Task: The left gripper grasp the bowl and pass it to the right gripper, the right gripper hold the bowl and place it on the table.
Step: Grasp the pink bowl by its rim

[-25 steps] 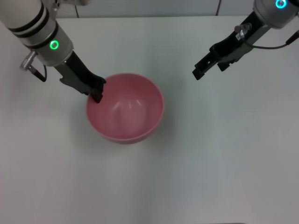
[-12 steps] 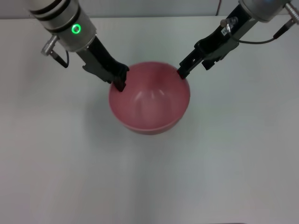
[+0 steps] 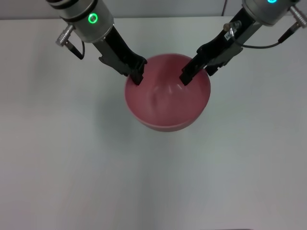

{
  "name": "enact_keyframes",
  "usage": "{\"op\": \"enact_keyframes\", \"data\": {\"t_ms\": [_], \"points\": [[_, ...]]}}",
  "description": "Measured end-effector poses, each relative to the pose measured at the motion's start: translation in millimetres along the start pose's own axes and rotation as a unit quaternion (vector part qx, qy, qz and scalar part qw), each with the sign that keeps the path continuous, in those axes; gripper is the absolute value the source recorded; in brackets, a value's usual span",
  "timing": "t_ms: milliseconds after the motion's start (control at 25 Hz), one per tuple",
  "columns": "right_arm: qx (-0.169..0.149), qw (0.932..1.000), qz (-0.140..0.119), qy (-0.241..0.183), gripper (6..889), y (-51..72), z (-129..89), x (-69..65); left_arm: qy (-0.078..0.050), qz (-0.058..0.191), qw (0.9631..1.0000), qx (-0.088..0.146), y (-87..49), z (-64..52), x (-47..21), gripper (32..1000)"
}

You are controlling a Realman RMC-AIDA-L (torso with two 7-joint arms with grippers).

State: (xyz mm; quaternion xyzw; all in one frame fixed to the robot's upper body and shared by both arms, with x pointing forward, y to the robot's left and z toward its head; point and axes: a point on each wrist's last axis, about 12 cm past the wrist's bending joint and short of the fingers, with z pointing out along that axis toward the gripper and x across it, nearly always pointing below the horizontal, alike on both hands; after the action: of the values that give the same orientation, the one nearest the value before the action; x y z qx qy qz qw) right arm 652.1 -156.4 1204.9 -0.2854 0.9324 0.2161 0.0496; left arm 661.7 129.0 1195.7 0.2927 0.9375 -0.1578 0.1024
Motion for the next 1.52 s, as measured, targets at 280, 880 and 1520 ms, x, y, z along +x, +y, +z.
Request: {"op": "enact_keyframes", "data": {"t_ms": [280,880,1520], "points": [[-0.001,0.9999,-0.005,0.009,876,2.6,6,1.5,-0.002,0.004,1.0,0.008,-5.0,-0.9,-2.9,50],[0.021,0.9995,-0.014,0.017,423,-0.2,9,2.5,-0.004,0.008,0.9999,0.011,-7.9,-2.4,-5.7,52],[0.029,0.9994,-0.014,0.015,145,-3.0,9,2.9,-0.002,0.012,0.9998,0.014,-11.2,-2.9,-6.9,53]]}}
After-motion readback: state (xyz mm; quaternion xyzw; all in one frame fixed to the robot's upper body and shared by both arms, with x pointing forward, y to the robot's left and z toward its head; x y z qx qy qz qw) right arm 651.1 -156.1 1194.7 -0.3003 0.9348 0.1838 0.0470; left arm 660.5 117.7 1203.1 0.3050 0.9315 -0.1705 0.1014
